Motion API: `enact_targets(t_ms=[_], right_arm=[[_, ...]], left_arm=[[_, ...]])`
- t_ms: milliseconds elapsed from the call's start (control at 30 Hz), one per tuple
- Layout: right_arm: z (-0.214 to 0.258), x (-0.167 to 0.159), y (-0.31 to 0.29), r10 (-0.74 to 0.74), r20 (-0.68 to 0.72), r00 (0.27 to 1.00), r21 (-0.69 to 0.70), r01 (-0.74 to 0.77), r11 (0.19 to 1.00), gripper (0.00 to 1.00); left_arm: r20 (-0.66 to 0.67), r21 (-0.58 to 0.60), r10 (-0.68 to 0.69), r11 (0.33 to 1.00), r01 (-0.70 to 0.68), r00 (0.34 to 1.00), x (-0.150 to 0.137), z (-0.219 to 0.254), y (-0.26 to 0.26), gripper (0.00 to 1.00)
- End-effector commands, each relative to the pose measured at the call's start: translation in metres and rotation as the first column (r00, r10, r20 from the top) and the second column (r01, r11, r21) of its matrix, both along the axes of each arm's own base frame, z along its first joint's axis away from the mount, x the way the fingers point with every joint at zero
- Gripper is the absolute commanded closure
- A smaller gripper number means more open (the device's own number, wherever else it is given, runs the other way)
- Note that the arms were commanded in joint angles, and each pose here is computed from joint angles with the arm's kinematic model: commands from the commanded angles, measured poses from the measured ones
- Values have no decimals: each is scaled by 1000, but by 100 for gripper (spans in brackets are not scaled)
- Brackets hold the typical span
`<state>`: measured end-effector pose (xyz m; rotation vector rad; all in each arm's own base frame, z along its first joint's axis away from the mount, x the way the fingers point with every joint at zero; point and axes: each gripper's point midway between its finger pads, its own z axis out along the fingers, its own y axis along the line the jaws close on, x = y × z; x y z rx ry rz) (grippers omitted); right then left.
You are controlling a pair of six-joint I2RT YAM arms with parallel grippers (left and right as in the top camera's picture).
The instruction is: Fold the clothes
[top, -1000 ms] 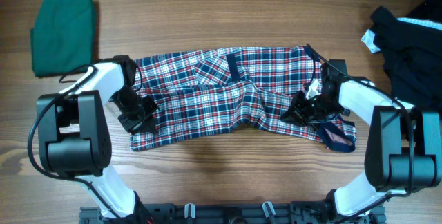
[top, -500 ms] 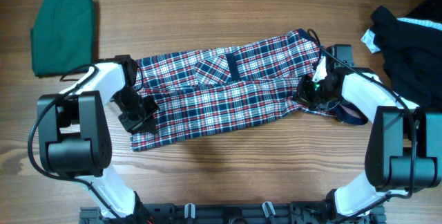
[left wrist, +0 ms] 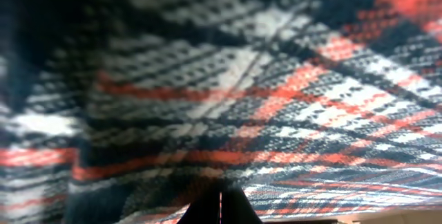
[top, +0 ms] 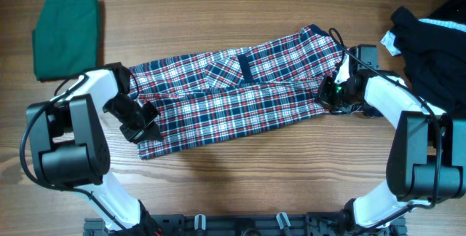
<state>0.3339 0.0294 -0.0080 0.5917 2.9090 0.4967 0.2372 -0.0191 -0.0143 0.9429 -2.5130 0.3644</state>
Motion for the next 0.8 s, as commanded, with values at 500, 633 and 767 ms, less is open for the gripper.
enact_targets(t_ms=[500, 633, 767], right_arm=[[85, 41, -46, 52, 115, 992, -202, -28, 979, 93], [88, 43, -42, 74, 128, 989, -197, -48, 979, 93], [94, 58, -34, 143, 206, 968, -181, -106, 978, 92]], left_arm=[[316, 539, -149, 841, -48, 937, 108, 27, 122, 96], [327, 512, -141, 858, -50, 934, 109, 26, 117, 96], [369, 456, -126, 888, -61, 921, 117, 25, 106, 96]])
